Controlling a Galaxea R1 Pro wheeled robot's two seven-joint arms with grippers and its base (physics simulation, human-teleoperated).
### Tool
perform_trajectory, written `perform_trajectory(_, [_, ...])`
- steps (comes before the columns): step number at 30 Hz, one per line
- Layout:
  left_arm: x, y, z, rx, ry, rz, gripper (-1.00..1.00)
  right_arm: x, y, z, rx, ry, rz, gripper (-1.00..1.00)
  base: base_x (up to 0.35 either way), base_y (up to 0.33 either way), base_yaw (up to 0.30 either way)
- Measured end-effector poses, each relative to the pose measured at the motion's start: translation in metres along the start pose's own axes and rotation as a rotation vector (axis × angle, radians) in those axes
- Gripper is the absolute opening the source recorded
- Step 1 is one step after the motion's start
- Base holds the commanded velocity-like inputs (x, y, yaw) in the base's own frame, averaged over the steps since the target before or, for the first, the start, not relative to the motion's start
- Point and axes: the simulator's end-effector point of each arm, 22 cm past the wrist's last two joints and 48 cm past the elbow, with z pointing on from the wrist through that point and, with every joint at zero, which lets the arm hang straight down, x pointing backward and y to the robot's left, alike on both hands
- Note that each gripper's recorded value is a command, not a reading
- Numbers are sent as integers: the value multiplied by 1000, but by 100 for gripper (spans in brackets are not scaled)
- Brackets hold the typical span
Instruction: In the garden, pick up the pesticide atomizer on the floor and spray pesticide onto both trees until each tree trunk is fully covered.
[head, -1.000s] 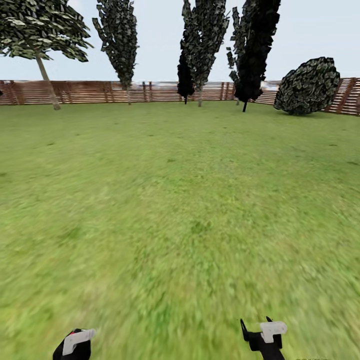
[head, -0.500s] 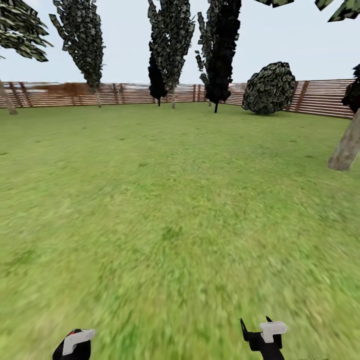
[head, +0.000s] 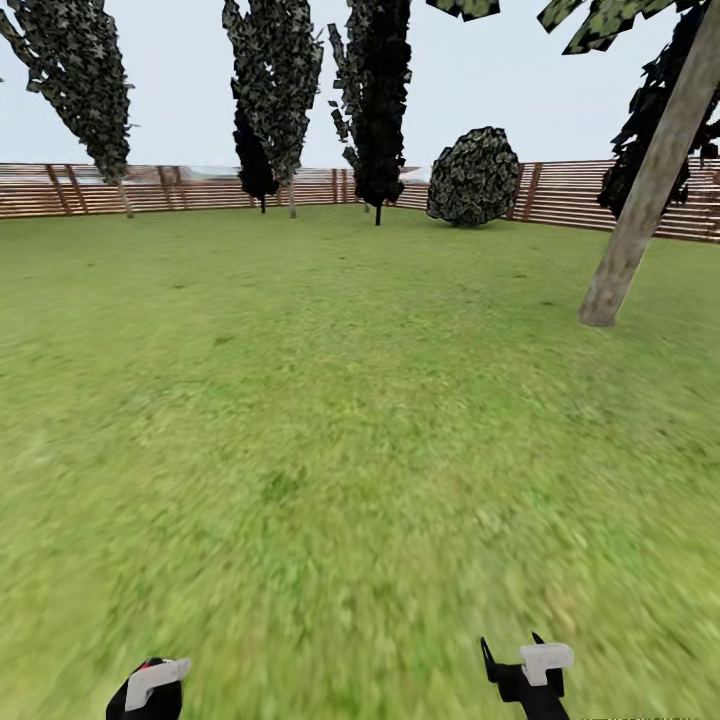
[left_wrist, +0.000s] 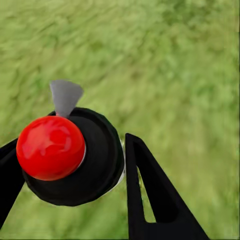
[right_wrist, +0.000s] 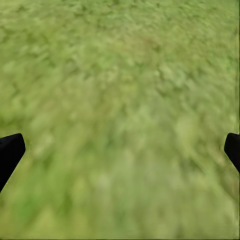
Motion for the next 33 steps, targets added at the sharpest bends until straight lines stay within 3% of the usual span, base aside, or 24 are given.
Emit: perform_trajectory(33, [0,1,0,0,2,2,-100,-1,1,1,1,-2,5,100,212,-208,-300])
